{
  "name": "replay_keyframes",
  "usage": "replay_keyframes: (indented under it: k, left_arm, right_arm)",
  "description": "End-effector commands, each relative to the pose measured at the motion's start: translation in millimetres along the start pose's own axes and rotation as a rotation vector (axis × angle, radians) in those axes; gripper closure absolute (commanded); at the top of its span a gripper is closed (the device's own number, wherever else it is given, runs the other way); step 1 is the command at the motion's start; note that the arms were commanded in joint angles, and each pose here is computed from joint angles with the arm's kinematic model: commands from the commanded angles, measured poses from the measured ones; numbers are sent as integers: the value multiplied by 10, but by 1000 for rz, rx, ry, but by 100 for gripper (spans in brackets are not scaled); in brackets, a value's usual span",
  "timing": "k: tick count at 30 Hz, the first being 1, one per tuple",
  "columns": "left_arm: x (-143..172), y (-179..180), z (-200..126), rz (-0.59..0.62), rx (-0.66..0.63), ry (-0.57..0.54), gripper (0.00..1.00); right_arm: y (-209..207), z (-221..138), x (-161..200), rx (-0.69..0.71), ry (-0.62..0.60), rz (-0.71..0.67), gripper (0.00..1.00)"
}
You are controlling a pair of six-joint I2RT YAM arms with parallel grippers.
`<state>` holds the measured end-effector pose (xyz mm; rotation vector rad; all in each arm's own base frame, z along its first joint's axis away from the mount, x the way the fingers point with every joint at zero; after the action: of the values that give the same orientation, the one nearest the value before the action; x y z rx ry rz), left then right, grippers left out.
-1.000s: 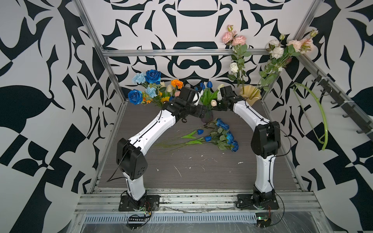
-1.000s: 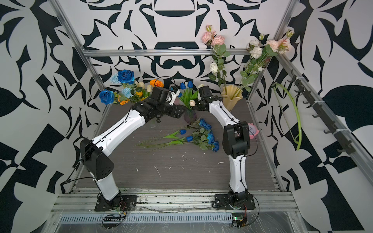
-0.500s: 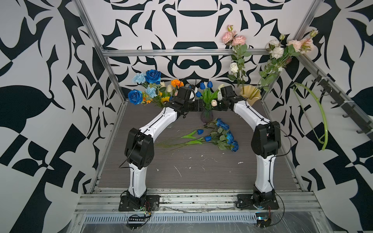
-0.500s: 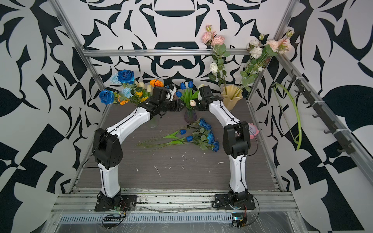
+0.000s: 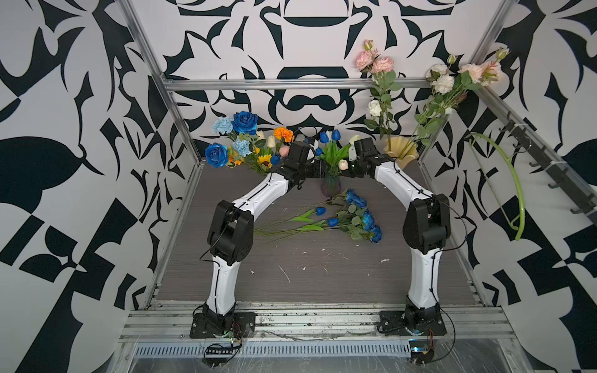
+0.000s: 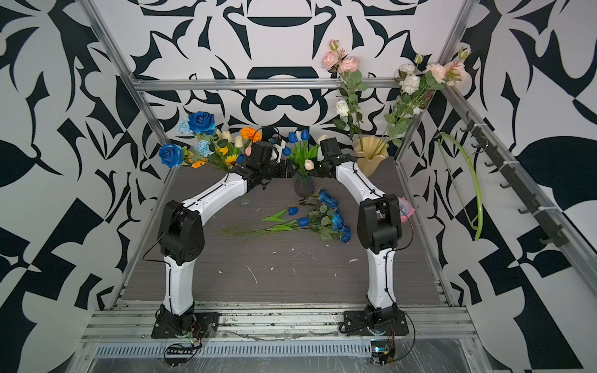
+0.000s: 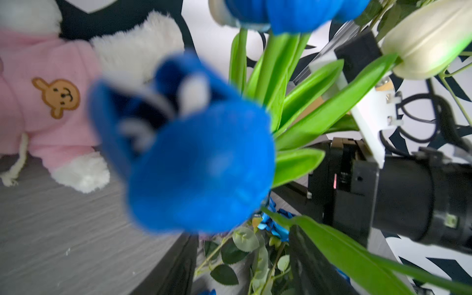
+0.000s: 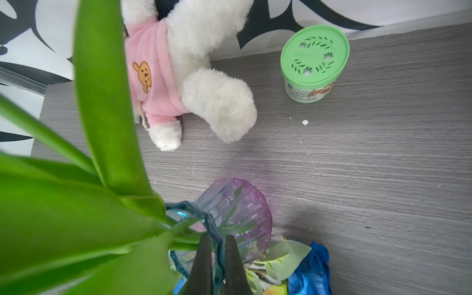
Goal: Pick out blue flowers from the vase
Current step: Pick up the flower from the vase.
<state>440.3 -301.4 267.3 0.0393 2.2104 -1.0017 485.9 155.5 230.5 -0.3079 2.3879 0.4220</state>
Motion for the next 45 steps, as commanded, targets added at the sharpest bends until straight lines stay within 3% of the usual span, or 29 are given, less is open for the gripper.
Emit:
replay_keyframes:
  k: [1,4,10,16,21,26,35,45]
  left_arm:
    - [-131,-63,36,27,25,-68,44]
    - [-144,-62,57,32,35,-87,49]
    - [-187,-94,43,47,48,-118,74]
    - [-214,-140,-27,84,66,-142,87]
    - [-237,-158,-29,94,78,-161,84]
    - [-212,-113,33,81,71,-154,87]
    - [-149,-52,-47,46,7,-140,53]
    - [-185,39,131,23,-65,-139,51]
  right_arm:
    - [39,-159,-57,-11,-32,-3,100]
    - [40,-150,-44,-14,-31,-1,100]
    - [40,-155,-25,-16,-31,-1,100]
    - [43,-150,-39,-20,-37,3,100]
    - [45,-154,-38,-21,-38,3,100]
    - [45,-158,-35,-19,-37,0,100]
    - [48,-150,-32,-26,-39,3,100]
    - [38,-159,-32,-26,-44,1,100]
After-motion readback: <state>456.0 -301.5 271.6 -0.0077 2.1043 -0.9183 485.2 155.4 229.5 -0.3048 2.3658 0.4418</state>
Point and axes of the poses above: each gripper's point midway between its finger pads, its own z axis out along the fingers, its own y axis along the line the jaws close on, x = y × z, the point moved 9 cm from there along -z, back along the fingers, and after that the axes turned 15 degrees about -z, right-handed, at the moved point
